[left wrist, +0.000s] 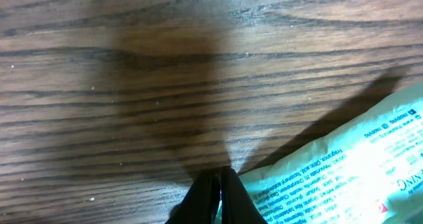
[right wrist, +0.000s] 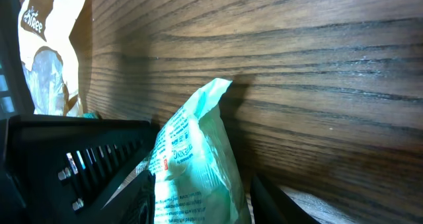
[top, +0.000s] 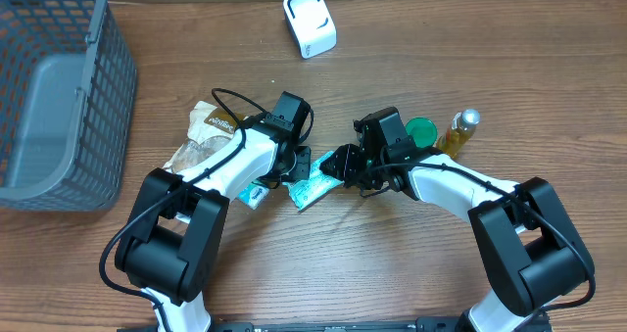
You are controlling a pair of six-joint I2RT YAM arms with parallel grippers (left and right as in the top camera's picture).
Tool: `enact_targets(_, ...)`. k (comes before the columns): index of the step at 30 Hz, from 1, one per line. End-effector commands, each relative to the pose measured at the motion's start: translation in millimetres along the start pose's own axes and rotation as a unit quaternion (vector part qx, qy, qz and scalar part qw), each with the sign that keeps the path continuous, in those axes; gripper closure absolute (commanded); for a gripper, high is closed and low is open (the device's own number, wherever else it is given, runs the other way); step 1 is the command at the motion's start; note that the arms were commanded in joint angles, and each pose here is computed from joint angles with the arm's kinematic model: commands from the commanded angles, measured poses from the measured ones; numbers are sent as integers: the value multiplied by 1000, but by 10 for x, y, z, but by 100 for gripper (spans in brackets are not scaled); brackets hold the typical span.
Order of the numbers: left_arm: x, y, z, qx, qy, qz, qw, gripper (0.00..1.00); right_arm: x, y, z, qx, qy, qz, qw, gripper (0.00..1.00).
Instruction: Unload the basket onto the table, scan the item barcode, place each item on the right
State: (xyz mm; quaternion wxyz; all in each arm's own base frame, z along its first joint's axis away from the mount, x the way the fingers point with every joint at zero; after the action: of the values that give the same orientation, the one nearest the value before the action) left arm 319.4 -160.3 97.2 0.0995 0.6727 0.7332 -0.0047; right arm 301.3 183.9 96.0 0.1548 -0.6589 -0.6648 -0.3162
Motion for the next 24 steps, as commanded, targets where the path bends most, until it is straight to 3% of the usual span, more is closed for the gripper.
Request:
enact_targets(1,55,-59,77,7,19,-1,1000,96,3,-27,14,10,9,-8,1000,57)
enact_targets(11,48,-48,78,3,16,10,1000,96,92,-44,7,29,65,-57,996,69)
enact_targets(24,48,-48,78,3,16,18,1000,96,97,-35,7,26,66,-60,996,73)
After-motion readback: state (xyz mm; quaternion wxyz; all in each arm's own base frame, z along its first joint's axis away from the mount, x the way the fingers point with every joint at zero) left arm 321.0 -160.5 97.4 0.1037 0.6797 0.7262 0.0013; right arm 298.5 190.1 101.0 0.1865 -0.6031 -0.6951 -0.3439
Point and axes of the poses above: each gripper's point midway between its finger pads, its own z axis out along the fingers, its own x axis along the line the jaws close on, y = z × x, the point moved 10 cm from there along -z, back along the fingers, and after that the axes turned 9 degrees about -z, right-handed, at the moved point
